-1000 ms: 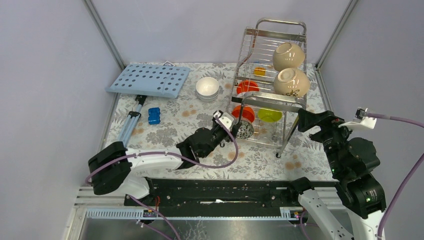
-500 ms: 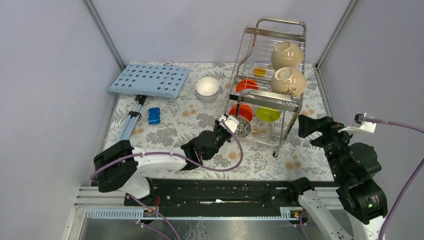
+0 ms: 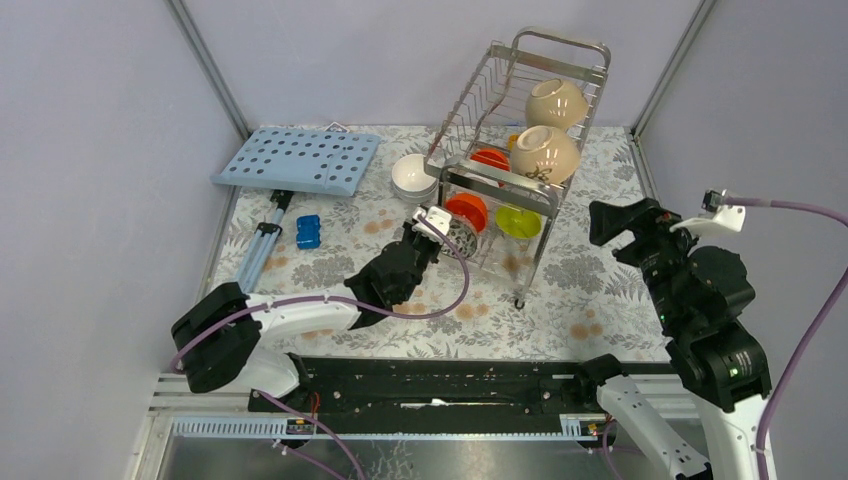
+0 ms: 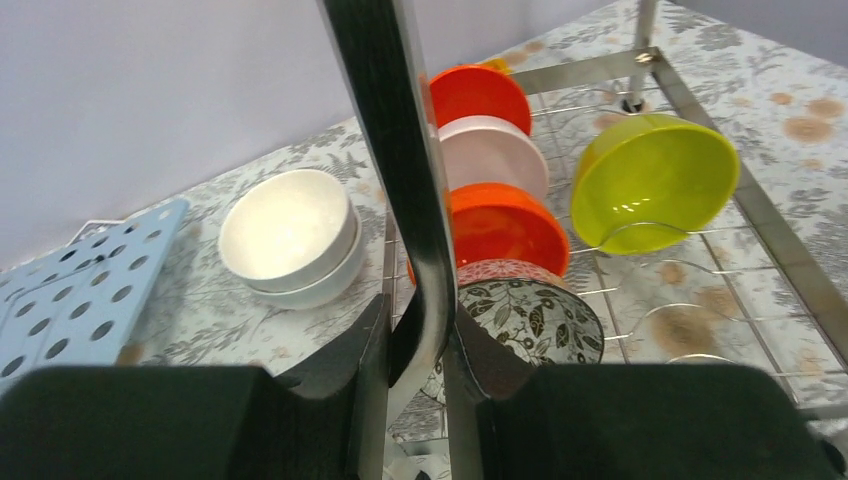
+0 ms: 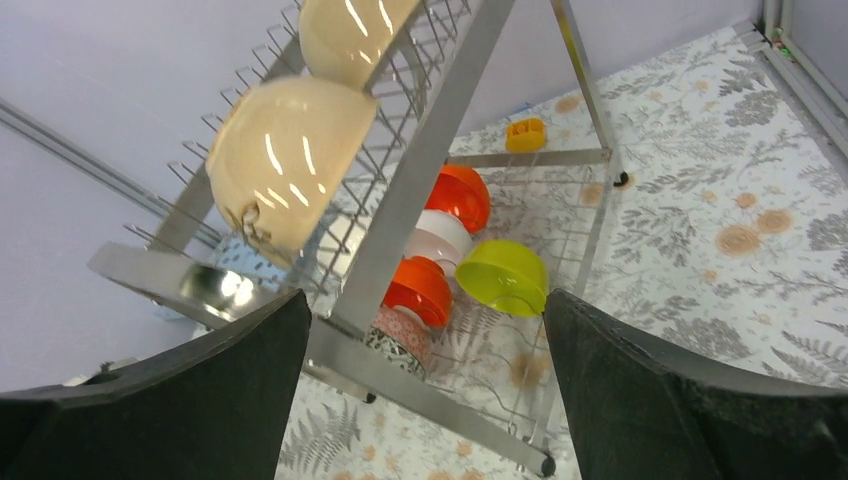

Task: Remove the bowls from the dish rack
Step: Adjust the dish rack at the center of the board.

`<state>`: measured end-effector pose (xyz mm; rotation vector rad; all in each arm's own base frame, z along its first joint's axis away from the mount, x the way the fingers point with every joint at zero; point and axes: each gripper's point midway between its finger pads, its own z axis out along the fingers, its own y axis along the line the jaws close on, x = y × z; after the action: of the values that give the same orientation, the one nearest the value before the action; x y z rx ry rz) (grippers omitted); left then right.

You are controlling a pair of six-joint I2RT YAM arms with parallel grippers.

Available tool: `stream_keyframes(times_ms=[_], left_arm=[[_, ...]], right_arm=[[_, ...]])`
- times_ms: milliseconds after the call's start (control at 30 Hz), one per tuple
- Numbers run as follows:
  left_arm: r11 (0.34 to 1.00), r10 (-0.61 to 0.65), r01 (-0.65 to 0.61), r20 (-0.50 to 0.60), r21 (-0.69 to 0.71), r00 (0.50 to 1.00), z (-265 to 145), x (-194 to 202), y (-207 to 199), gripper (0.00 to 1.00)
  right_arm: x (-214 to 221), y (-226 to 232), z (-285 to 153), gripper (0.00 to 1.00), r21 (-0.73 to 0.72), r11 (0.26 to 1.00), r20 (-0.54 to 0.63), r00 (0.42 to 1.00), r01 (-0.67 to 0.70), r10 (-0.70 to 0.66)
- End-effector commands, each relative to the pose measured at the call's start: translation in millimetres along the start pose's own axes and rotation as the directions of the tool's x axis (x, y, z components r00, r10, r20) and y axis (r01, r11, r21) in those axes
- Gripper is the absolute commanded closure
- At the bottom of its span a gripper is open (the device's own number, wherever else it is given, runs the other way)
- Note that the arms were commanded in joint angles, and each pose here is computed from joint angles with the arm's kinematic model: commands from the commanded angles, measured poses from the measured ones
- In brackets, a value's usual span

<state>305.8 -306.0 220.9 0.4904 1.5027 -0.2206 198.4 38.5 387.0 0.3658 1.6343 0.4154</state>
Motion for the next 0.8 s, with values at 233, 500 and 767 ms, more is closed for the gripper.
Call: stream_keyframes(times_ms=[233, 500, 767], left_arm=[[0.985, -0.097, 0.103, 0.052, -0.140, 0.994, -8.8, -20.6, 45.6, 0.77], [0.986, -0.118, 0.122, 0.044, -0.114, 0.992, -18.3, -22.8, 46.4, 0.47], [0.982, -0.168, 0.171, 0.035, -0.085, 0.985, -30.0, -25.9, 46.8, 0.23]], right_arm=[[-83.9, 62.7, 52.7, 0.08, -0.062, 0.992, 0.129, 0.985, -0.108, 0.115], [-108.3, 80.6, 82.9, 0.07, -0.050, 0.984, 0.159, 0.972, -0.169, 0.175], [-134.7, 90.2, 109.6, 0.08, -0.054, 0.972, 0.195, 0.953, -0.228, 0.234]])
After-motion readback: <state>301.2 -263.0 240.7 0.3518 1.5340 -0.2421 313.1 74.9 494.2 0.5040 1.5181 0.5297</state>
